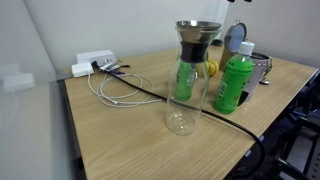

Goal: Open the metal container

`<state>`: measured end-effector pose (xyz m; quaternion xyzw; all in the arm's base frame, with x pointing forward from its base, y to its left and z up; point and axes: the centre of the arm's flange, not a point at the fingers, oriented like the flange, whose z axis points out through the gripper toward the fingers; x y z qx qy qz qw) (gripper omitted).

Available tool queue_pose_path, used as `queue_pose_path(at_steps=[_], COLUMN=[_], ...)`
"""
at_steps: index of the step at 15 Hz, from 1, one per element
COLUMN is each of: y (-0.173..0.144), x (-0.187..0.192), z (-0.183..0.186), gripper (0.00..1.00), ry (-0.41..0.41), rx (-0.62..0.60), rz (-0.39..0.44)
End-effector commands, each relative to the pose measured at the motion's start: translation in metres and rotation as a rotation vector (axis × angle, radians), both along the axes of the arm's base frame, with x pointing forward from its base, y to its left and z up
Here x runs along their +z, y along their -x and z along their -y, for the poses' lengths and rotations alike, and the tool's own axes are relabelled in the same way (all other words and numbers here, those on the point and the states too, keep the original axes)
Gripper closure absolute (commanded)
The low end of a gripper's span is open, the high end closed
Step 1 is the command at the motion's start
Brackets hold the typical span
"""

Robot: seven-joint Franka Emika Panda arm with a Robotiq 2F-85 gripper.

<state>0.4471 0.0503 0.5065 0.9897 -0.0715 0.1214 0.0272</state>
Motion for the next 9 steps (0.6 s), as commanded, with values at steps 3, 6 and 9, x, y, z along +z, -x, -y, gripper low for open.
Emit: queue_pose_path(at_steps=[3, 6, 9], y=[0.046, 0.041, 0.042], x=[0.035, 0.040, 0.035], z=[0.008, 0.004, 0.005], gripper=[0.00, 0.00, 0.00], ry=[-0.043, -0.027, -0.027], rx=[0.005, -0.012, -0.012], rz=[-0.016, 0.004, -0.006])
